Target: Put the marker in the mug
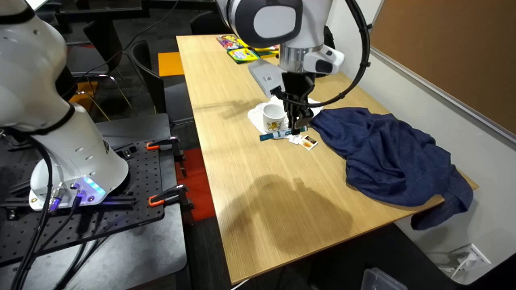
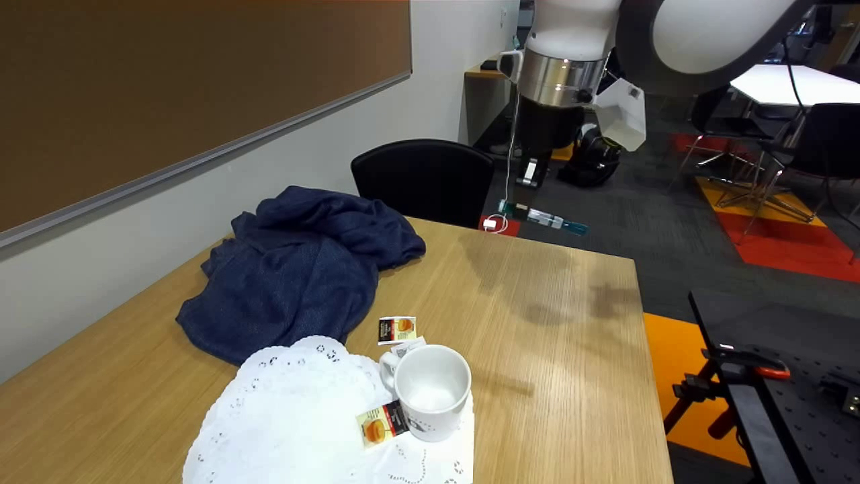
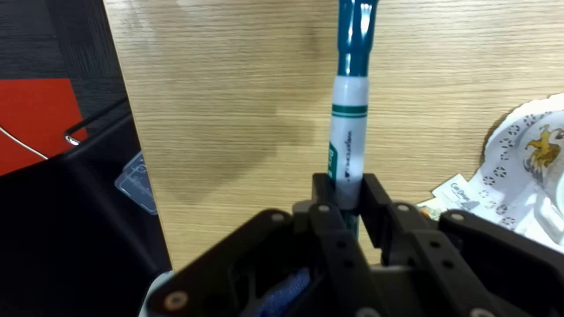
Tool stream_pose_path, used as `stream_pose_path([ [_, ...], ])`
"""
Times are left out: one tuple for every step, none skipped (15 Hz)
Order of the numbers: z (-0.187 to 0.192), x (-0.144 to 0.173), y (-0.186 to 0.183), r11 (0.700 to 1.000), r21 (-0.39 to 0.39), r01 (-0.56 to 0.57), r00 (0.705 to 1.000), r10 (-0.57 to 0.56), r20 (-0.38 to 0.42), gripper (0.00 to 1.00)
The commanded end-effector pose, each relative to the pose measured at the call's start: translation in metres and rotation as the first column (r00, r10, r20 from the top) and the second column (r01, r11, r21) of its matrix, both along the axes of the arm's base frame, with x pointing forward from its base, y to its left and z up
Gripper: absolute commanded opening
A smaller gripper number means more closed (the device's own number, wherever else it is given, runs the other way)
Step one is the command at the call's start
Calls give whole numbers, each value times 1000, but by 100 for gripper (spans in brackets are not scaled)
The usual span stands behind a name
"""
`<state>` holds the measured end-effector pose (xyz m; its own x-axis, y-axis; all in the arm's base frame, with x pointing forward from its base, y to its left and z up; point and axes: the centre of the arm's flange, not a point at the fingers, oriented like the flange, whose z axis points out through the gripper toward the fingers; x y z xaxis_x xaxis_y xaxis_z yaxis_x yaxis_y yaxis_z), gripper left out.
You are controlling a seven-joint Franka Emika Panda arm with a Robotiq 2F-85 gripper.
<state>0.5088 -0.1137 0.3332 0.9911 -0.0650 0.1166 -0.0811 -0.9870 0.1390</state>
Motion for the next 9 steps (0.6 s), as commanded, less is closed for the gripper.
stream_pose_path([
  [24, 5, 38, 1000, 6, 0, 999, 0, 33, 5],
  [27, 9, 49, 1000, 8, -2, 999, 2, 48, 5],
  [28, 12, 58, 1000, 11, -1, 998, 1, 61, 5],
  [30, 15, 68, 1000, 15, 3, 997, -4, 71, 5],
  [31, 18, 78, 1000, 18, 12, 997, -13, 79, 5],
  [32, 20, 87, 1000, 27, 16, 996, -18, 85, 5],
  [33, 20, 95, 999, 29, 18, 996, -20, 87, 5],
  [25, 17, 82, 1000, 21, -6, 997, 4, 71, 21],
  [26, 18, 89, 1000, 23, -5, 997, 4, 74, 21],
])
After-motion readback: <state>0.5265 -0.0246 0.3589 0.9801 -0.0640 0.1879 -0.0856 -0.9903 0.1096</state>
